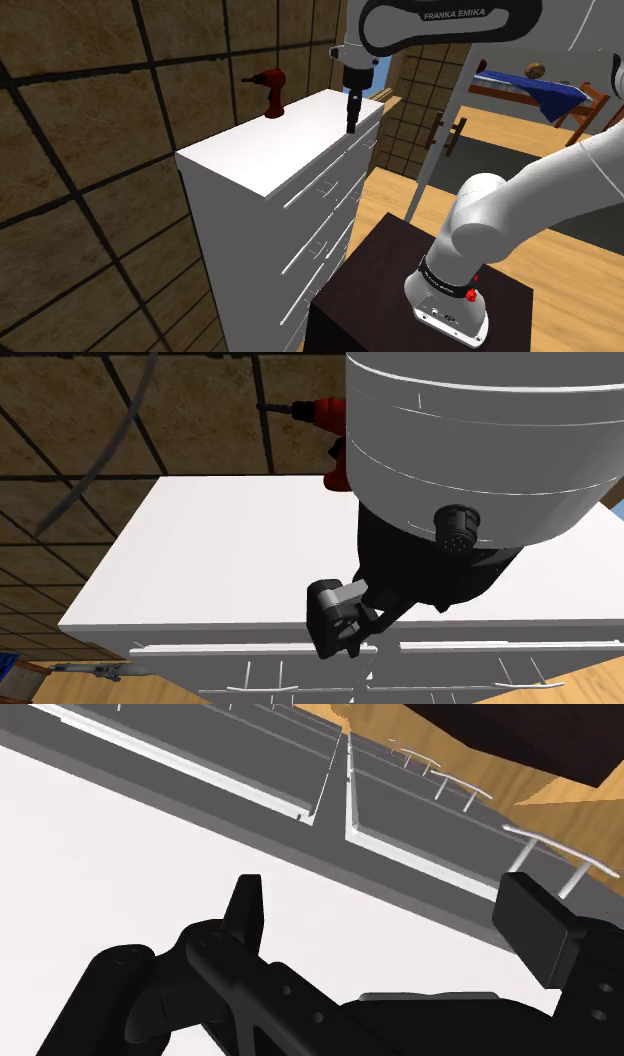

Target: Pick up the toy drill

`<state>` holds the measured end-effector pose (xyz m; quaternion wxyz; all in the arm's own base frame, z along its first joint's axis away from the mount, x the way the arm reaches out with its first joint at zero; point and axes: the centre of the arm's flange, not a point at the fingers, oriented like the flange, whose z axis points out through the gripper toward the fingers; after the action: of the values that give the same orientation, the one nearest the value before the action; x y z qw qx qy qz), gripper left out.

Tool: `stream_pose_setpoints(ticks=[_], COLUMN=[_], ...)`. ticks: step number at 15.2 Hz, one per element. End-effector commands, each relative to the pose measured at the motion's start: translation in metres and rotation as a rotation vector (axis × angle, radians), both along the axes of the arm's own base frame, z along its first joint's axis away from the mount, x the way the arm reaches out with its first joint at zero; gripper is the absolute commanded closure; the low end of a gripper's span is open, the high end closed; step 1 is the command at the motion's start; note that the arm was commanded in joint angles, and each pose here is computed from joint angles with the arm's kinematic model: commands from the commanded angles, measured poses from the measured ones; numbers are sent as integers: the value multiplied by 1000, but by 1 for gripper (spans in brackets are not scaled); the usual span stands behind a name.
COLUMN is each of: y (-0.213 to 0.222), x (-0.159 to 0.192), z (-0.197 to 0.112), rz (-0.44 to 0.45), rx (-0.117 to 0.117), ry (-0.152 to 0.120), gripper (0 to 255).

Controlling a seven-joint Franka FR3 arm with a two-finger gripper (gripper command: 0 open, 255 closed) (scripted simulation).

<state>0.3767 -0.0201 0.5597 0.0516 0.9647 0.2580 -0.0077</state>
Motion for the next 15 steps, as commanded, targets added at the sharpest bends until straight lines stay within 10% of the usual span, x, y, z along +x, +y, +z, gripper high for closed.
stream_pose_setpoints(ticks=[1,15], y=[-5,18], x=[19,136], z=[8,68], rz=[91,691], rx=[-10,-64], ry=[-40,-302], gripper=[0,0])
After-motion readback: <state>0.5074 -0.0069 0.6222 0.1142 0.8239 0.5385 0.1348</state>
